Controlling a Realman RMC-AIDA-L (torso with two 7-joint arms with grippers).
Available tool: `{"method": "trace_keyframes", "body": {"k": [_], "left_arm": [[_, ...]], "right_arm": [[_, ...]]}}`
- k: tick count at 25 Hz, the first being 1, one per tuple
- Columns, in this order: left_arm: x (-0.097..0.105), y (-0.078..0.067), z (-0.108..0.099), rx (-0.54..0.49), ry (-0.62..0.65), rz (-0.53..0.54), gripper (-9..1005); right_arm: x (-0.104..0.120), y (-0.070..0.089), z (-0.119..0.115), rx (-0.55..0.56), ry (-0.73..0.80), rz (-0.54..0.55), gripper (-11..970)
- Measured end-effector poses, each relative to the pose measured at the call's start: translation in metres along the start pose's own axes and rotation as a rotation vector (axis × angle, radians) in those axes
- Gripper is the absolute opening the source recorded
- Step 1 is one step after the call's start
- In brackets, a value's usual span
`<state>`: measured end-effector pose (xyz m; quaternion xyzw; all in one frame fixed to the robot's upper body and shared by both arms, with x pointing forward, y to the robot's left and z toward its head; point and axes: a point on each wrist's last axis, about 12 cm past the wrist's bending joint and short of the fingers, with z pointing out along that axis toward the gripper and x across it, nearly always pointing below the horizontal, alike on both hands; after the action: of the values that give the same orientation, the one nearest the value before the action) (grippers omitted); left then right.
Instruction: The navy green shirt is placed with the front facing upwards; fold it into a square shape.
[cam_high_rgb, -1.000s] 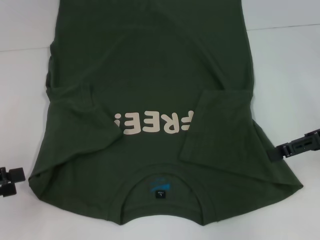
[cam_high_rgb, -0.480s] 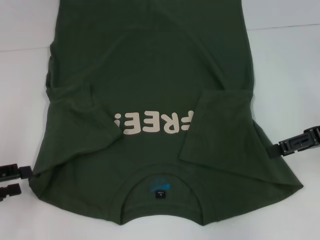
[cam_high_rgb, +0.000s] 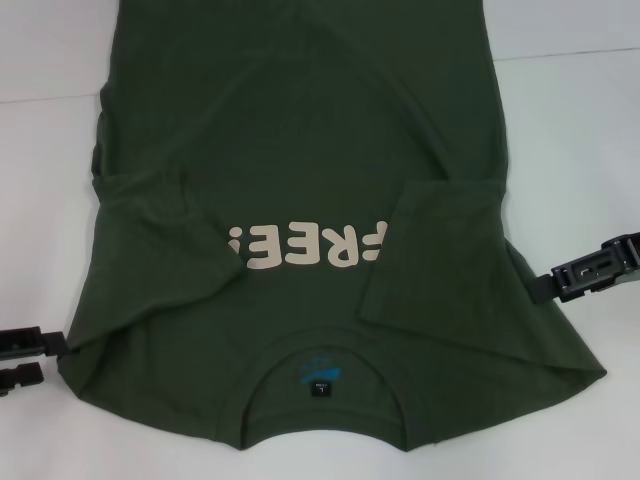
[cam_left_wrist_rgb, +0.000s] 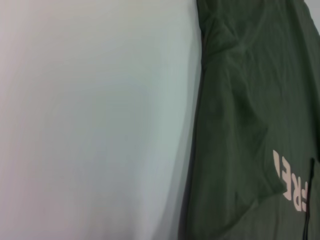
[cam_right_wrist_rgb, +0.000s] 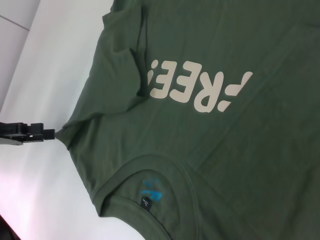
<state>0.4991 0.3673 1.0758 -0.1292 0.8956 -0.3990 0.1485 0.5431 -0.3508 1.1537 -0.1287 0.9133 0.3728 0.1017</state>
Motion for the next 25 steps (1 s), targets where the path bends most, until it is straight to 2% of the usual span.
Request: {"method": "trace_keyframes", "body": {"k": [7, 25], "left_arm": [[-0.001, 0.001, 0.009, -0.037, 0.010, 0.012, 630], [-0.002, -0.004, 0.024, -0.026, 0.044, 0.023, 624]], "right_arm": [[-0.001, 0.001, -0.001, -0.002, -0.001, -0.001, 820], [0.001, 0.000, -0.001, -0.019, -0.008, 0.008, 820]]}}
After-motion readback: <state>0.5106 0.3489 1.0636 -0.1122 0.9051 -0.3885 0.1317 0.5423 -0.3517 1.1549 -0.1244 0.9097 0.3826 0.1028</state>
